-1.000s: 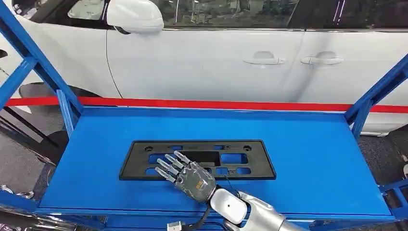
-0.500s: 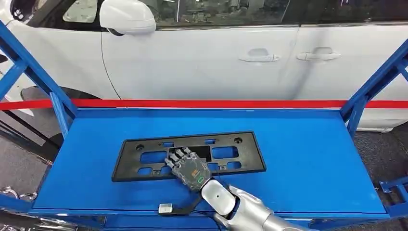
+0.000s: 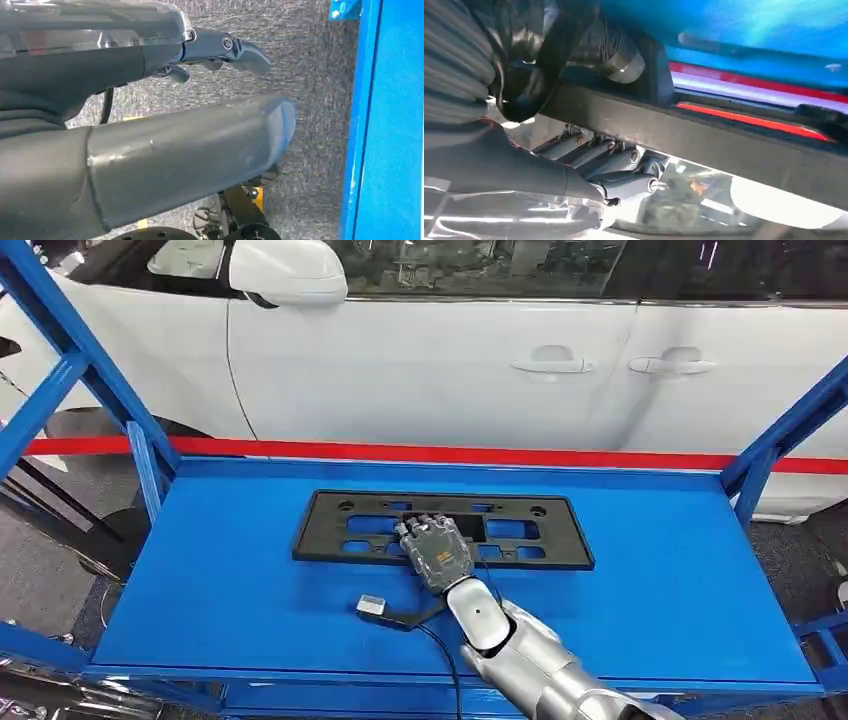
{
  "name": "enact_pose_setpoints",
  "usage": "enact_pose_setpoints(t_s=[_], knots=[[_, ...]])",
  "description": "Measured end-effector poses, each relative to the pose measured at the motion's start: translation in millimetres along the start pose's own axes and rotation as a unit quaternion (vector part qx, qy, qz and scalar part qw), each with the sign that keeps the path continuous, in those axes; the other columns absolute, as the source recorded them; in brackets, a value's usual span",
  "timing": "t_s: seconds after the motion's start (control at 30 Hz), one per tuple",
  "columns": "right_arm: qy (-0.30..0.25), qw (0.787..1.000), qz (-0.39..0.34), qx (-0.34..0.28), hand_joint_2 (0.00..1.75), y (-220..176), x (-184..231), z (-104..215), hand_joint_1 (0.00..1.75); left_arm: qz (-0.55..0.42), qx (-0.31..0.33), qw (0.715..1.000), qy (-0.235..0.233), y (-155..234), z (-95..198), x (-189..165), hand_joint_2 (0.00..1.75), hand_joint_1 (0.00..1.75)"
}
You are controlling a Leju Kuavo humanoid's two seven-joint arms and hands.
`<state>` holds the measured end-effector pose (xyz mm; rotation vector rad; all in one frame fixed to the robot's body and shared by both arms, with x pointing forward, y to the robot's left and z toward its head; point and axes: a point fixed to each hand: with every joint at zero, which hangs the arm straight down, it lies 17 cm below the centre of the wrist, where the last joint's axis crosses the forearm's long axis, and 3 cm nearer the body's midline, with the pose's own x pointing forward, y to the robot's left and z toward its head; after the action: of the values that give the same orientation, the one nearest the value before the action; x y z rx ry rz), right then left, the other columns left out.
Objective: Take the parts from the cabinet and place them on the table.
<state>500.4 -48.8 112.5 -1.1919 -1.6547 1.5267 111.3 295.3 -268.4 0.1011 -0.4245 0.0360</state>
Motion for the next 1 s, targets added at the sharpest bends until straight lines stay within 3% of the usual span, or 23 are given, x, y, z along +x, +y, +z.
enact_pose_setpoints(t_s=[0.1,0.4,0.7,0.87,0.93,1.0], knots=[[0.014,1.0,-0.007,-0.005,1.75,-2.5,-12.3,-1.8,1.43,0.0,0.003,1.0,-0.021,-0.4,-0.1,7.4,1.75,0.0],[0.043,0.999,-0.022,-0.012,1.75,-1.5,-33.0,4.4,1.43,-0.006,0.04,0.999,-0.02,15.2,-1.3,5.3,1.75,0.0],[0.037,0.985,-0.146,-0.079,1.75,-36.7,-42.7,26.2,1.43,0.047,0.018,0.998,-0.029,9.0,0.9,7.7,1.75,0.0],[-0.044,0.923,-0.337,-0.179,1.75,-108.0,-39.2,54.1,1.43,0.111,0.004,0.991,-0.071,6.5,3.7,24.7,1.75,0.0],[-0.056,0.909,-0.367,-0.192,1.75,-116.5,-38.6,68.2,1.43,0.115,0.012,0.99,-0.076,10.0,3.7,25.8,1.75,0.0],[-0.078,0.879,-0.414,-0.222,1.75,-141.6,-44.1,95.7,1.43,0.112,0.028,0.989,-0.092,15.3,4.2,29.9,1.75,0.0]])
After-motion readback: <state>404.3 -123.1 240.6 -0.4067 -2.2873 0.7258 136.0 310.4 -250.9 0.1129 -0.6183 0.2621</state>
